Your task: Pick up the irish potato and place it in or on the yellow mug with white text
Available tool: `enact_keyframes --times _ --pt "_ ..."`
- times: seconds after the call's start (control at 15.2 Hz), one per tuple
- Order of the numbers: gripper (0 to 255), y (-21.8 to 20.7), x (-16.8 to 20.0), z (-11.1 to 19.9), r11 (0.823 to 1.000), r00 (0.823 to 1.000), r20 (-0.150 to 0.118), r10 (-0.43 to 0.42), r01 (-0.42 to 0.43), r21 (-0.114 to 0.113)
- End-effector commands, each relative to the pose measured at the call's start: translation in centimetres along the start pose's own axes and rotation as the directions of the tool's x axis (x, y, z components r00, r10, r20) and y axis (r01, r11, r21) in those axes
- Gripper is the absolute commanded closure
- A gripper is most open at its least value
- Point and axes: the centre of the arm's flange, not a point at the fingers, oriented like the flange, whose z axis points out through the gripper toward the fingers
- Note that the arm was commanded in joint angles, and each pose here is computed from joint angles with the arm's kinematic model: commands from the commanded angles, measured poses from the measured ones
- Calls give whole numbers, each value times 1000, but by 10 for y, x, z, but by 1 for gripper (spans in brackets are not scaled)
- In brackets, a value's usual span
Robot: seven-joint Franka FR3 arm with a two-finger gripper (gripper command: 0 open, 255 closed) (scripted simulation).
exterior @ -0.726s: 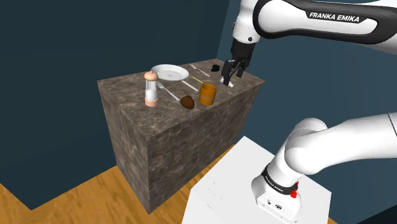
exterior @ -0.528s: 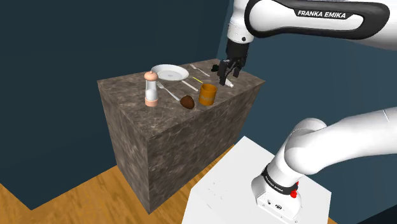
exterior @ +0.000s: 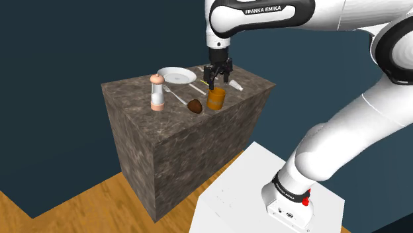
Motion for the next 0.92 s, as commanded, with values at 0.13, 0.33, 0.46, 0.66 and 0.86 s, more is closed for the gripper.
enact_keyframes --times 0.13,0.33,0.46,0.66,0.86 --pt "0 -9 65 24 1000 995 101 14 -14 -8" --pt "0 -13 110 46 1000 984 175 26 -24 -15" --pt "0 -15 139 63 999 974 224 33 -30 -20" --pt "0 -19 181 91 999 954 296 45 -39 -28" --pt "0 -21 221 122 998 929 366 57 -47 -37"
